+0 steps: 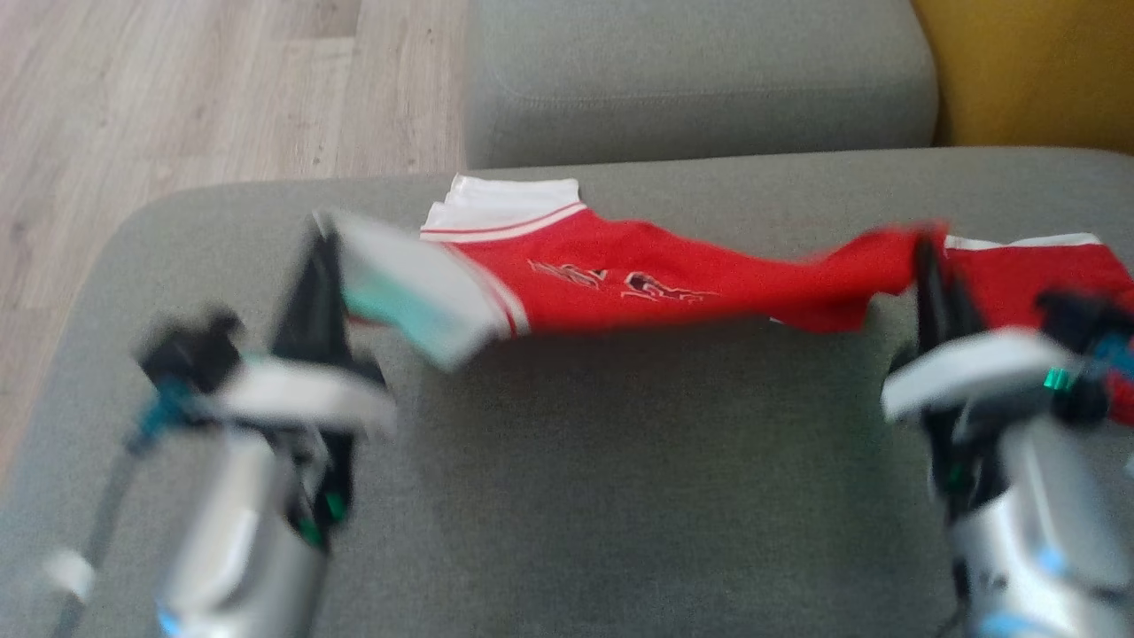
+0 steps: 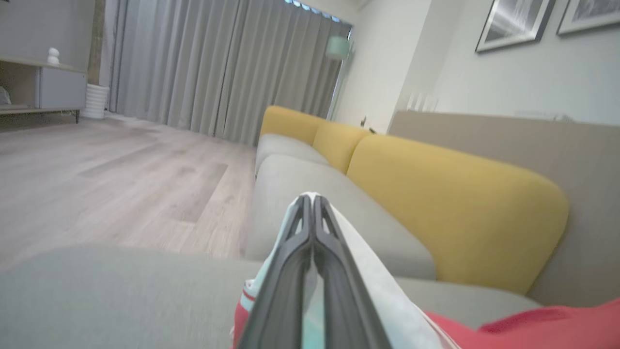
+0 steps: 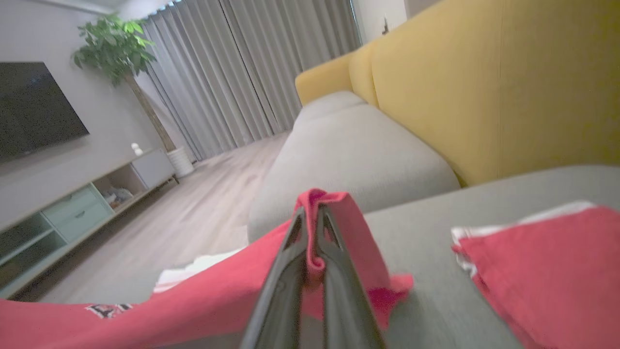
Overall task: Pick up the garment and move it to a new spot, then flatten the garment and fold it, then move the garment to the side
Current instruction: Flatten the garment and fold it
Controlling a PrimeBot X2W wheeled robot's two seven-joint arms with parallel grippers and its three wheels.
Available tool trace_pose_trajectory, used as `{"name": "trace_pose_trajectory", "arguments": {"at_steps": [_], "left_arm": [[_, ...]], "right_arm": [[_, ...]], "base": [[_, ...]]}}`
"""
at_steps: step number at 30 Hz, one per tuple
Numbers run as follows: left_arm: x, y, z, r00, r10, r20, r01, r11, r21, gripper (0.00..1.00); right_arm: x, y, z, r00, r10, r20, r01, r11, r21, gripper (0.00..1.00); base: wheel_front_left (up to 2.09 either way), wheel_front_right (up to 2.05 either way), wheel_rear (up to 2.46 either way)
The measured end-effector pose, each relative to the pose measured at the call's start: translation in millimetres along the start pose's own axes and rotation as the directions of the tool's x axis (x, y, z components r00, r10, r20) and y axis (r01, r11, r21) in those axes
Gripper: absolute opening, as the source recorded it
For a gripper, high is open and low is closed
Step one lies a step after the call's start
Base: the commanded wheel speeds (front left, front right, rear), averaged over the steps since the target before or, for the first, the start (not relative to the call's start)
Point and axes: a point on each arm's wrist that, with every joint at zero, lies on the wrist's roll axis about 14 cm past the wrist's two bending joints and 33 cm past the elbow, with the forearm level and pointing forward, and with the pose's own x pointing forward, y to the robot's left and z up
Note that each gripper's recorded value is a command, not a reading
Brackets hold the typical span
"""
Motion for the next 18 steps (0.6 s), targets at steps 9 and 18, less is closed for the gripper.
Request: {"name": "trace_pose_trajectory", "arguments": {"at_steps": [9, 18], "left_arm": [[32, -48, 177, 0.916, -0.141, 0.377, 0.162, 0.986, -0.026, 0.00], [18, -47, 212, 0.907, -0.133, 0.400, 0.162, 0.986, -0.041, 0.00]], "right_arm": [[-1, 56, 178, 0.907, 0.179, 0.382, -0.133, 0.981, -0.143, 0.00], [-21, 58, 194, 0.908, 0.193, 0.371, -0.126, 0.972, -0.198, 0.00]], "base": [[0.00, 0.00, 0.00], [0.00, 0.00, 0.00]]}}
